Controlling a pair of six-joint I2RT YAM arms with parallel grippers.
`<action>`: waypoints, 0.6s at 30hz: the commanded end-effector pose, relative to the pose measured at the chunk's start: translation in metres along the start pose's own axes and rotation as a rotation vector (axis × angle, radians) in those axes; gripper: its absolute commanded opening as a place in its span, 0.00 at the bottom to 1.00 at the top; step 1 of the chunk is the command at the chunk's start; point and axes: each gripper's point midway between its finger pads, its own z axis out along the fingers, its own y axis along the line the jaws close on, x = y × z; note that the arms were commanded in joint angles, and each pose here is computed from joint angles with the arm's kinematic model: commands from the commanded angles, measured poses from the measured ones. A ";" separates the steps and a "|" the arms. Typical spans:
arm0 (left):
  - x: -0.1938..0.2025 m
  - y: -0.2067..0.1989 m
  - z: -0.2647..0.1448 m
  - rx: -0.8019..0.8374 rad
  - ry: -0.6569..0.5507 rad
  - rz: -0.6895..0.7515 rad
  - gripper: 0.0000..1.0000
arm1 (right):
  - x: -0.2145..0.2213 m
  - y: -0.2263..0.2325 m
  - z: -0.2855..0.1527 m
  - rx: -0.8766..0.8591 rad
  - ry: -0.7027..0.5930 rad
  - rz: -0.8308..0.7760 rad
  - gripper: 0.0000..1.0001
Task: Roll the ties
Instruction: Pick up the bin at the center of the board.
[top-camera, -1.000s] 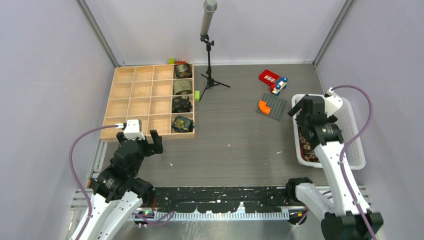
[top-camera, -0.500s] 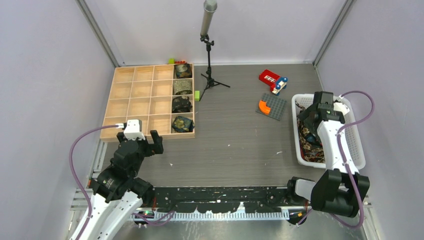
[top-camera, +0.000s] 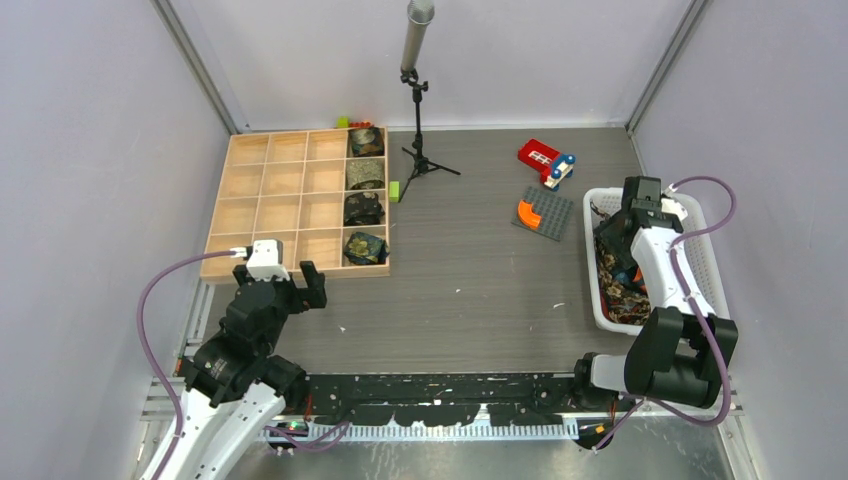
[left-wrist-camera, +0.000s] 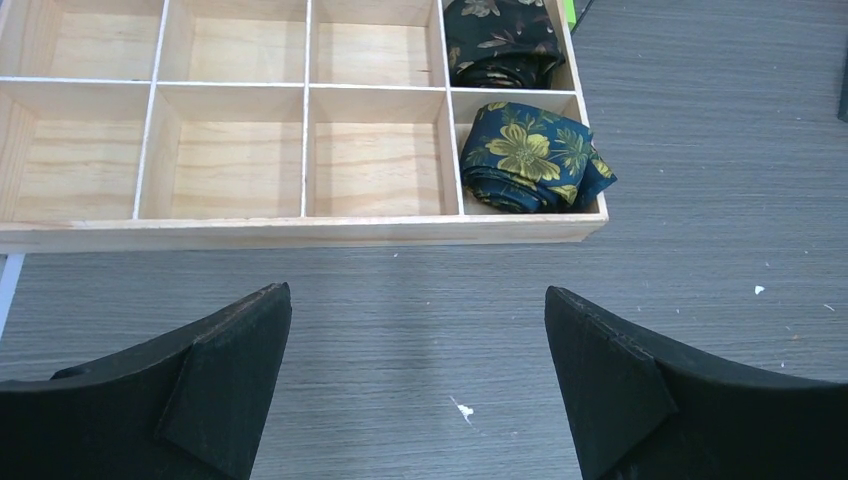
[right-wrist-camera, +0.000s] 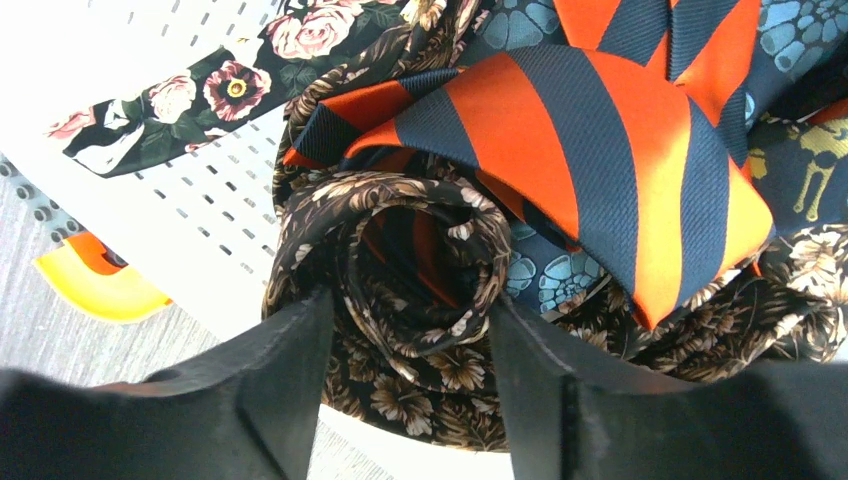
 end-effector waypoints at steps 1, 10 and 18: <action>-0.016 -0.003 -0.005 0.020 -0.049 -0.016 1.00 | -0.009 0.003 0.007 0.010 -0.027 0.015 0.55; -0.016 -0.003 -0.006 0.023 -0.053 -0.016 1.00 | -0.018 0.000 -0.003 0.023 -0.045 -0.016 0.01; -0.017 -0.003 -0.006 0.023 -0.054 -0.015 1.00 | -0.063 0.027 -0.099 -0.186 -0.155 0.020 0.00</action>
